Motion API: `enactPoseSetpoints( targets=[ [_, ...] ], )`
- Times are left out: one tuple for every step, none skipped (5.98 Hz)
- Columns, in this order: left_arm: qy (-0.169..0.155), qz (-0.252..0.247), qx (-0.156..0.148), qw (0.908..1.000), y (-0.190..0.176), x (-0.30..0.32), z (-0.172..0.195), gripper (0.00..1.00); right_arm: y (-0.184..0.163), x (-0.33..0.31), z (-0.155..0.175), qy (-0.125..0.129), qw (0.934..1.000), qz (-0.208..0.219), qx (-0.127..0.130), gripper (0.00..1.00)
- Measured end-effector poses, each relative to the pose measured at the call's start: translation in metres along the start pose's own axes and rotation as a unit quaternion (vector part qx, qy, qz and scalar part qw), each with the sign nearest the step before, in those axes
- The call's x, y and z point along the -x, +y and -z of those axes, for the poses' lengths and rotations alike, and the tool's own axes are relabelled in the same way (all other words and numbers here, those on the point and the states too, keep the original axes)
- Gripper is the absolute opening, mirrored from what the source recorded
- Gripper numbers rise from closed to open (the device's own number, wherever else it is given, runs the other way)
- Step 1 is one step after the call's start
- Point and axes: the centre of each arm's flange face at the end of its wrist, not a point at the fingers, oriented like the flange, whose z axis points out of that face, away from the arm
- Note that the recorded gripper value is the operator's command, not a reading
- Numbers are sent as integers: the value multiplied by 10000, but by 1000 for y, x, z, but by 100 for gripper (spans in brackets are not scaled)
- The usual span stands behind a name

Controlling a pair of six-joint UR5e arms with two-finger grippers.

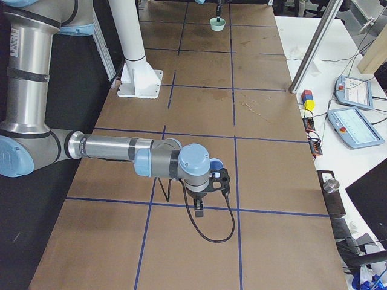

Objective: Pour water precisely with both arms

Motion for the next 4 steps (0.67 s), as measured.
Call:
enactPoseSetpoints(
  targets=[
    [44,79,-19,10000,8,17,-9,0,0,0,0,2,10000,7,-2,100],
    [57,183,-37,9998,9,24,-15,0,0,0,0,3,10000,10,-3,100],
    [46,263,-44,9996,8,27,-18,0,0,0,0,2,10000,7,0,100],
    [37,304,-35,9995,6,29,-21,0,0,0,0,2,10000,3,4,100]
  ],
)
